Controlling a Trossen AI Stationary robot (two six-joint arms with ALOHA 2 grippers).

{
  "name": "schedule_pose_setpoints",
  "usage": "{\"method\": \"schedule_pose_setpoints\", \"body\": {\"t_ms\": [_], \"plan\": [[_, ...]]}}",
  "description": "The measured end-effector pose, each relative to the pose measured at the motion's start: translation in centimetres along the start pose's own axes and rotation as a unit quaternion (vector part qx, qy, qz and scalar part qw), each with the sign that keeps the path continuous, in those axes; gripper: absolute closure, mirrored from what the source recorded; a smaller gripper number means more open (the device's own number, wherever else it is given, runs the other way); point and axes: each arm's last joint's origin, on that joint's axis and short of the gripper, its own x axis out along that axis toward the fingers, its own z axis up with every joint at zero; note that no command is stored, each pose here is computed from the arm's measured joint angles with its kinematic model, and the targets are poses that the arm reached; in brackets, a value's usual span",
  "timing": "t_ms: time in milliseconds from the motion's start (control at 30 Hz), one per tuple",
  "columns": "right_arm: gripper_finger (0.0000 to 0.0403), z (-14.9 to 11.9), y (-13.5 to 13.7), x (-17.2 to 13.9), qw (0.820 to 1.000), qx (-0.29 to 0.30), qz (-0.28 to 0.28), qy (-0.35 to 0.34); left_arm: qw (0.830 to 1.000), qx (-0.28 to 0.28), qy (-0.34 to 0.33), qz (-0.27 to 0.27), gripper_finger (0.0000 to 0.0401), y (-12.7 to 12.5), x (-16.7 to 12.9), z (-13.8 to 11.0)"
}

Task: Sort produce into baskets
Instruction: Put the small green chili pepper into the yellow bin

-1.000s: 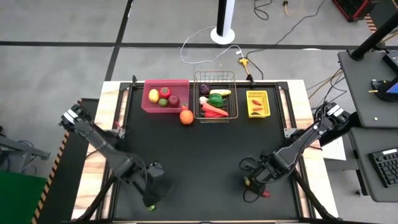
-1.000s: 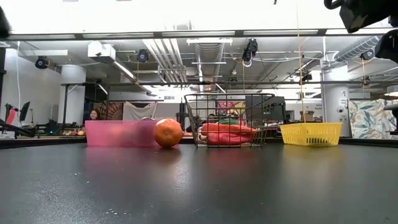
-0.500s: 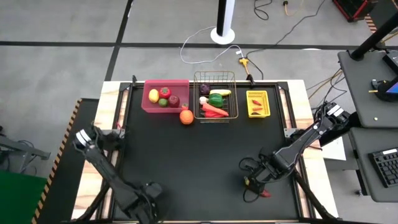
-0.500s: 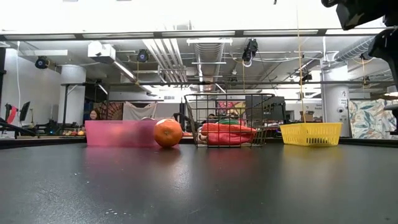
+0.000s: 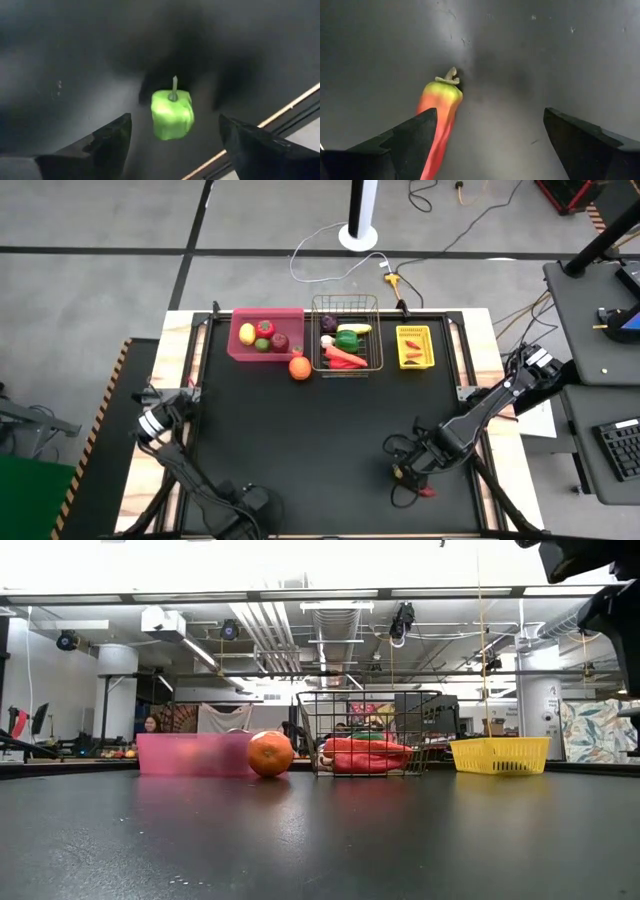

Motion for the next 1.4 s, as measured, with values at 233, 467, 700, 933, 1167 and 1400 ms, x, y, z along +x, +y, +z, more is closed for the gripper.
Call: {"method": "schedule_pose_setpoints", "body": {"t_ms": [233,467,700,933,1167,1400], "plan": [[0.0046,0.6,-0.4,0.0,1.0,-0.01,-0.008,-0.013,1.0,-0.018,0.001,0.006,0.017,0.0,0.3,-0.1],[0.0046,1.1,-0.5,0.1,0.999,-0.033,-0.005,-0.023,1.0,-0.021,-0.005,0.011,0.0219,0.2,0.6,0.0],[0.0046,1.3,-0.5,0.1,0.998,-0.045,-0.007,-0.033,1.0,-0.02,-0.005,0.011,0.0272,0.2,0.6,0.0],[0.0046,1.4,-0.4,0.1,0.998,-0.045,-0.001,-0.039,1.0,-0.016,-0.014,0.008,0.0309,0.1,0.6,0.0],[0.0046,1.8,-0.1,0.0,0.994,-0.072,-0.004,-0.078,0.994,0.028,-0.107,-0.025,0.0313,-0.3,-2.7,0.9],[0.0046,3.4,0.9,-0.4,0.974,-0.138,0.017,-0.177,0.978,0.081,-0.191,0.006,0.0314,1.6,-7.3,3.1]]}}
